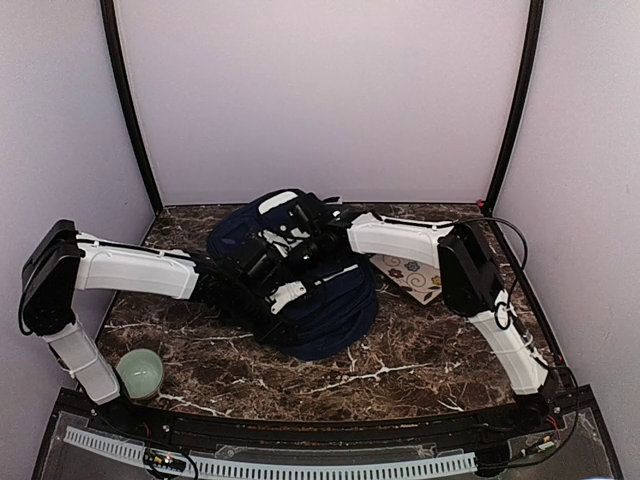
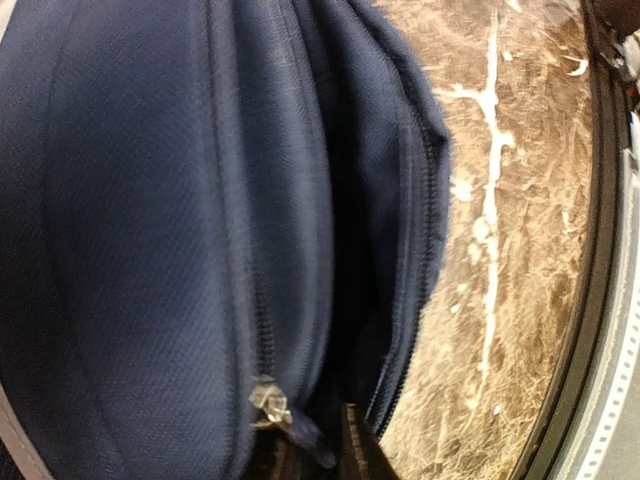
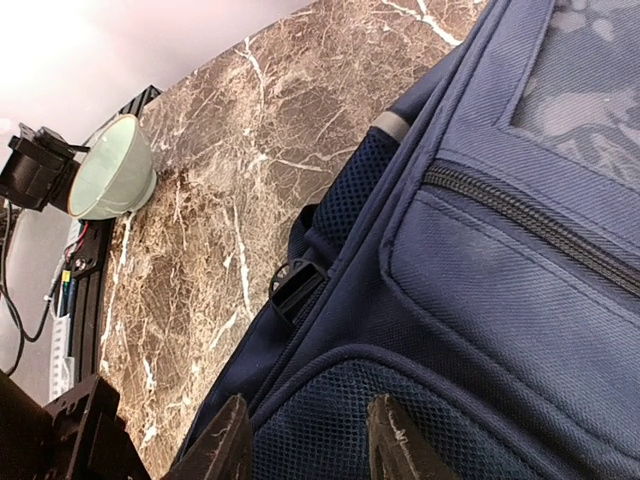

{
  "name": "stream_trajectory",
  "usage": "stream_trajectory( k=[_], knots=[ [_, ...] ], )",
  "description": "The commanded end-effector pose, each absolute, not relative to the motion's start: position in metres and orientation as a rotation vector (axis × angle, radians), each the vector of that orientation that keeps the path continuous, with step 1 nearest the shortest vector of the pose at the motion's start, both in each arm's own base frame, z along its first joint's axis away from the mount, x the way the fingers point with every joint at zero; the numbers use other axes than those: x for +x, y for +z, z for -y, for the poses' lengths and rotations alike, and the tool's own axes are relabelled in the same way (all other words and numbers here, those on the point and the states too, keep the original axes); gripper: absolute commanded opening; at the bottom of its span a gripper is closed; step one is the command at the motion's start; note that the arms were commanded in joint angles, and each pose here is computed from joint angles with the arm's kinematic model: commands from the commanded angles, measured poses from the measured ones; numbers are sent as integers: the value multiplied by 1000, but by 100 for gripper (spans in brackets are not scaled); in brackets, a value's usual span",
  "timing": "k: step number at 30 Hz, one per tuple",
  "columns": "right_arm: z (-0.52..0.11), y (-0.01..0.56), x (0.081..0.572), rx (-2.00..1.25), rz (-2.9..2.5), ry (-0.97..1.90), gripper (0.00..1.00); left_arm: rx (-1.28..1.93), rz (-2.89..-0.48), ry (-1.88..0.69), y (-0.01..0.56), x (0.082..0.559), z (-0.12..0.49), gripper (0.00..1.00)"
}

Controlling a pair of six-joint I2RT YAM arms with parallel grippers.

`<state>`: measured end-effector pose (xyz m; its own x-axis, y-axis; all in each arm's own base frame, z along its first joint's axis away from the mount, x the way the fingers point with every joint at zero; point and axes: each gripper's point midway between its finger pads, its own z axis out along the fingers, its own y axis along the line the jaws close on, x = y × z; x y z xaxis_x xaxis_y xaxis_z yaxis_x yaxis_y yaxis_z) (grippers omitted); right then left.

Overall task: Pack the student bag
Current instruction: Zip the upper front pocket of the bag in the student bag, then grab the upper front pocket of the student bag.

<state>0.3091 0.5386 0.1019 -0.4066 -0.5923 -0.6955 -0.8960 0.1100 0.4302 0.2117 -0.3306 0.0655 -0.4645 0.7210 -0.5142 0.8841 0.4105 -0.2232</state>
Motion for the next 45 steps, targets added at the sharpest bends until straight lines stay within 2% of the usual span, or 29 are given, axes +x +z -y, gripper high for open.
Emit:
stream_trajectory(
  k=[1, 7, 13, 20, 26, 36, 45],
  knots=[
    [-505, 100, 332, -1374, -2162, 1139, 41, 1409, -2184, -795, 99, 207, 358, 23],
    [-462, 164, 350, -1299, -2090, 1024, 42, 1393, -2065, -799, 134, 202, 351, 37],
    [-405, 186, 340, -1214, -2123, 888, 41, 1370, -2069, -644, 135, 201, 318, 40],
    [-386, 157, 276, -1314, -2197, 920, 40, 1307, -2017, -447, 135, 213, 287, 42],
    [-404, 128, 235, -1446, -2202, 883, 38, 1201, -2041, -394, 130, 225, 273, 46],
    [-443, 100, 218, -1507, -2266, 869, 36, 1129, -2084, -421, 120, 228, 273, 45],
    [-448, 88, 209, -1478, -2330, 843, 39, 1106, -2075, -487, 118, 219, 273, 44]
  ],
)
